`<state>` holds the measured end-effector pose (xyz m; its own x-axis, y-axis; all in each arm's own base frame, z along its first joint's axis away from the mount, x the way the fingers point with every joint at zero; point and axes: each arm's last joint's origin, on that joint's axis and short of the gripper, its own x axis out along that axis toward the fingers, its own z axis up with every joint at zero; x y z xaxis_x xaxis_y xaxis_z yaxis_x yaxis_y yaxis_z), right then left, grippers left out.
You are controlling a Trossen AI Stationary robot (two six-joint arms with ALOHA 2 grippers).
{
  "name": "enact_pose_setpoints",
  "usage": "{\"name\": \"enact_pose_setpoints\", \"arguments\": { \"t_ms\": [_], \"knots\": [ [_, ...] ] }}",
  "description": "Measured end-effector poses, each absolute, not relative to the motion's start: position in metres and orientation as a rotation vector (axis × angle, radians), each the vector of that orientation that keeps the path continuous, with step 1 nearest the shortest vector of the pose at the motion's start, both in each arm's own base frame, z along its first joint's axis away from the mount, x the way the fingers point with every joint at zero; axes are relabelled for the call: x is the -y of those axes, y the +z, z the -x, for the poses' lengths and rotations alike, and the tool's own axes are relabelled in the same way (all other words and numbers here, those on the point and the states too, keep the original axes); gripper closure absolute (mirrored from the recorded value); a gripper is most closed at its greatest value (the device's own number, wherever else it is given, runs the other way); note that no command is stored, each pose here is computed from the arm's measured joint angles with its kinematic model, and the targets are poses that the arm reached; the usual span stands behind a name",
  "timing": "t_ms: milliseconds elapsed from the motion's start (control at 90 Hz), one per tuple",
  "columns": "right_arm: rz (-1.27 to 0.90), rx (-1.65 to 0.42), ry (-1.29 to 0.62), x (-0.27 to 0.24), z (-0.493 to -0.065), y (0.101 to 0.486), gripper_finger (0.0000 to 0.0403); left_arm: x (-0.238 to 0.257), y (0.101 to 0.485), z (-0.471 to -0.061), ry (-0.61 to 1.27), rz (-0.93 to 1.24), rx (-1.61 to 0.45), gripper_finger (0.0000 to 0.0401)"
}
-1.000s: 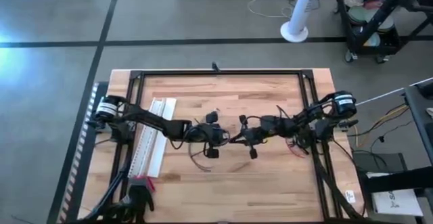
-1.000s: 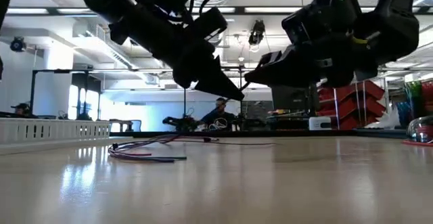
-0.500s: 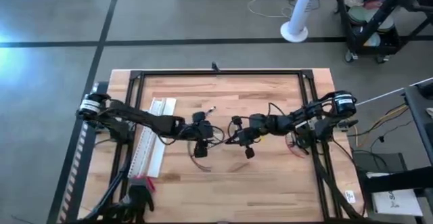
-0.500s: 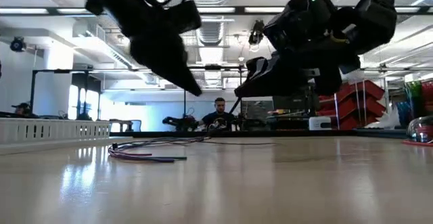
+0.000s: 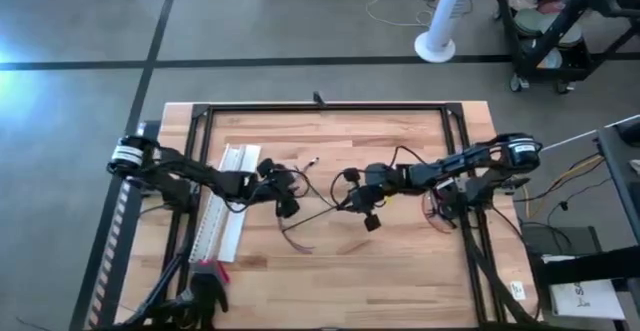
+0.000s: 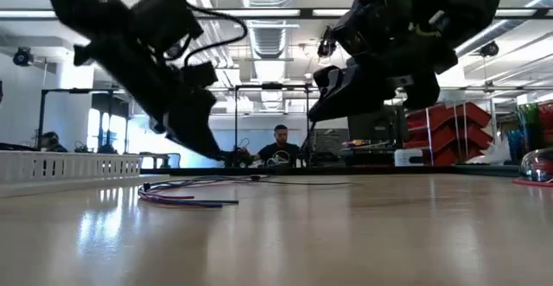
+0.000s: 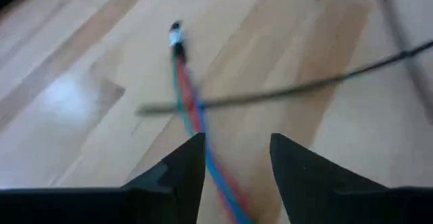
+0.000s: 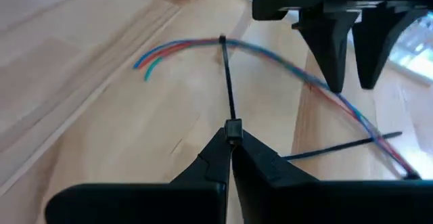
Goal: Ziptie cables
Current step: Wrap the cable wires using black ziptie
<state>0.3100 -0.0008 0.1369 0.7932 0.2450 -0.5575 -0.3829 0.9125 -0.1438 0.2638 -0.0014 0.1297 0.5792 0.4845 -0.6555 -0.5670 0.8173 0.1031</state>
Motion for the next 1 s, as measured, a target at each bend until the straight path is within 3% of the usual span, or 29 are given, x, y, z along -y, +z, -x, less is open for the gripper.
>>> {"name": "enact_pose_setpoints", "arguments": {
  "t_ms": [267, 444, 567, 744, 1000],
  "knots": [
    [0.254, -0.574, 0.343, 0.001, -0.310, 0.132, 0.0403, -0.009, 0.101, -0.276, 0.723, 0.062, -0.764, 0.0212],
    [0.250, -0.589, 0.340, 0.001, -0.311, 0.127, 0.0403, -0.014, 0.092, -0.288, 0.730, 0.066, -0.750, 0.0213],
    [0.244, -0.600, 0.340, 0.001, -0.310, 0.125, 0.0403, -0.015, 0.091, -0.290, 0.711, 0.078, -0.757, 0.0253],
    [0.237, -0.606, 0.329, 0.003, -0.310, 0.126, 0.0403, -0.014, 0.092, -0.294, 0.648, 0.062, -0.778, 0.0382],
    [0.201, -0.659, 0.322, 0.005, -0.305, 0.126, 0.0403, -0.014, 0.110, -0.300, 0.585, 0.008, -0.756, 0.0399]
  ]
}}
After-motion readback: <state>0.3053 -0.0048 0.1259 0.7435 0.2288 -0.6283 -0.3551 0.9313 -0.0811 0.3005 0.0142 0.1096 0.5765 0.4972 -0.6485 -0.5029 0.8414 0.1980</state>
